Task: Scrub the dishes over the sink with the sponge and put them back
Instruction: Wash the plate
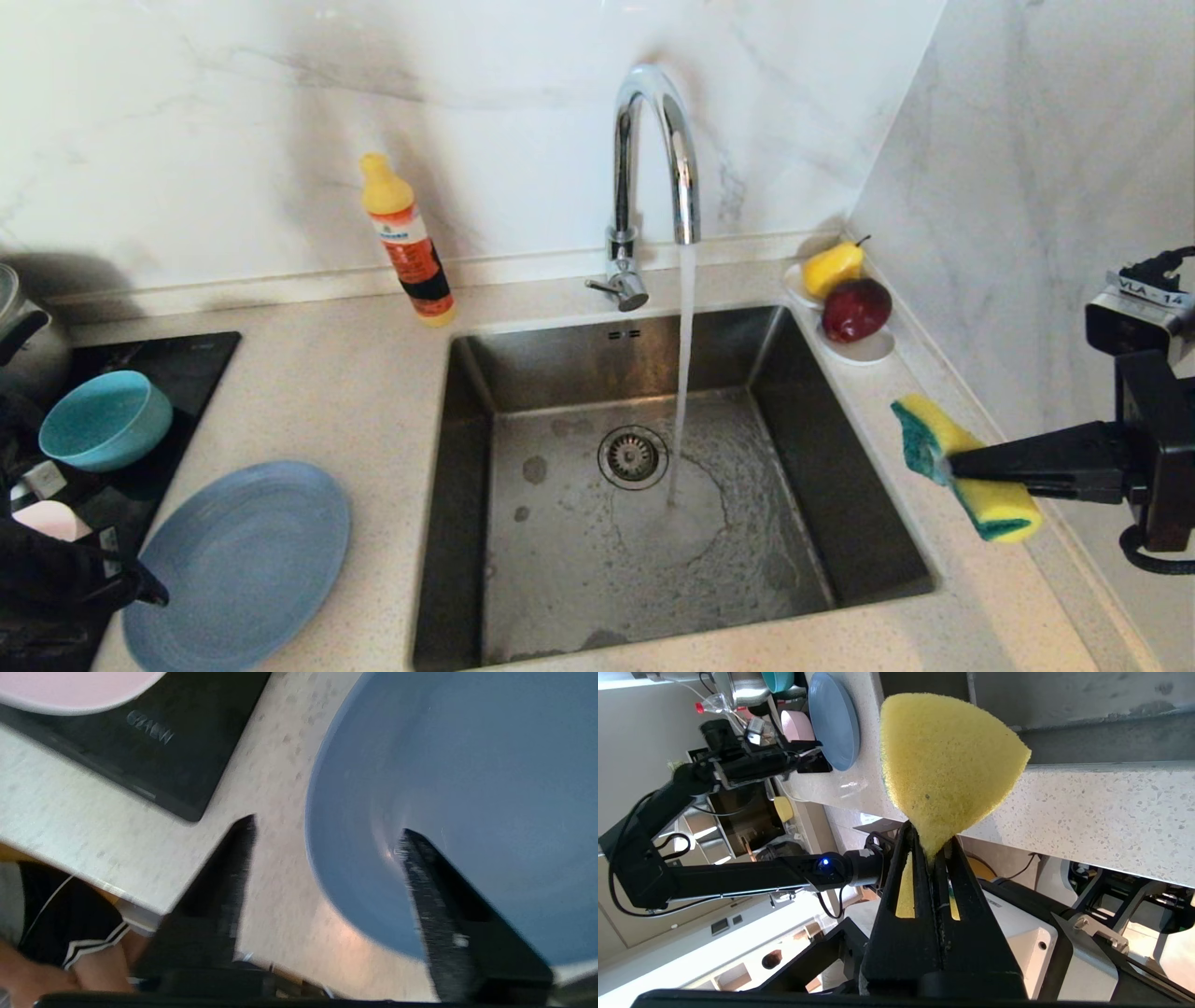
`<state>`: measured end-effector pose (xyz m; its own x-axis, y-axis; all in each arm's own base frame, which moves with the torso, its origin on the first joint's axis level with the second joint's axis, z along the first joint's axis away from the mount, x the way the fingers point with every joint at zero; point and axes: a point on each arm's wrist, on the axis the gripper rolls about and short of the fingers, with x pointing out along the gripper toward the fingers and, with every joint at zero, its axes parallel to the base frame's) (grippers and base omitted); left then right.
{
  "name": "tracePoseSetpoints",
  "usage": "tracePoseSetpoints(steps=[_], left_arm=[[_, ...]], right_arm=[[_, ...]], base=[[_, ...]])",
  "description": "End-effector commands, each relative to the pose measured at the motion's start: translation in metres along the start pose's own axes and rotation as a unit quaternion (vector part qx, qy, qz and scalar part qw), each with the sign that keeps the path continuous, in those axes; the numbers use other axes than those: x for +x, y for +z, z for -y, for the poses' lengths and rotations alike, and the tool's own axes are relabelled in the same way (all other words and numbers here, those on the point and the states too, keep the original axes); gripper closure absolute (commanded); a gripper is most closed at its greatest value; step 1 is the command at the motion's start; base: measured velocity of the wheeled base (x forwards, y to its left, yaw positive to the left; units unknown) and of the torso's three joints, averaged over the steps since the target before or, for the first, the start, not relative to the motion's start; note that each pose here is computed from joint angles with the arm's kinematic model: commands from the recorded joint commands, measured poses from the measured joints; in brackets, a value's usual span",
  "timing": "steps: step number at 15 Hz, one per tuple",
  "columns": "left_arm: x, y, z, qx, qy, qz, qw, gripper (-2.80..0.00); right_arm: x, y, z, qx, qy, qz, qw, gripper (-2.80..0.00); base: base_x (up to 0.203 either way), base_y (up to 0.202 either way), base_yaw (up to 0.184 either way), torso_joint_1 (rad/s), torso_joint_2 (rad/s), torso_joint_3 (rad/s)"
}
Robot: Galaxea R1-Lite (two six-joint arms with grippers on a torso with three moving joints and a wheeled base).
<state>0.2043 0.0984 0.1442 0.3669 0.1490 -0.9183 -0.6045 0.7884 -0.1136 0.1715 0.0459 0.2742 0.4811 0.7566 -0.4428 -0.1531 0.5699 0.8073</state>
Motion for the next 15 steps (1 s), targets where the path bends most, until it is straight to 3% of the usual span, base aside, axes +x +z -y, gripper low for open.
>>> tracePoseSetpoints(steps=[1,15], left_arm=[[0.017,0.000,0.000,-0.004,0.003,-0.012,0.9999,-2.80],[0.035,0.006,0.002,-0.024,-0.035,-0.003,0.9991,-2.80]], right_arm=[[0.002,0.000,0.002,0.006,-0.001,-0.005,1.000,0.00],[0.003,0.001,0.004,0.010,-0.004,-0.007,1.000,0.00]], base=[[0.000,0.000,0.000,0.000,0.00,0.000],[0.000,0.000,0.000,0.000,0.00,0.000]])
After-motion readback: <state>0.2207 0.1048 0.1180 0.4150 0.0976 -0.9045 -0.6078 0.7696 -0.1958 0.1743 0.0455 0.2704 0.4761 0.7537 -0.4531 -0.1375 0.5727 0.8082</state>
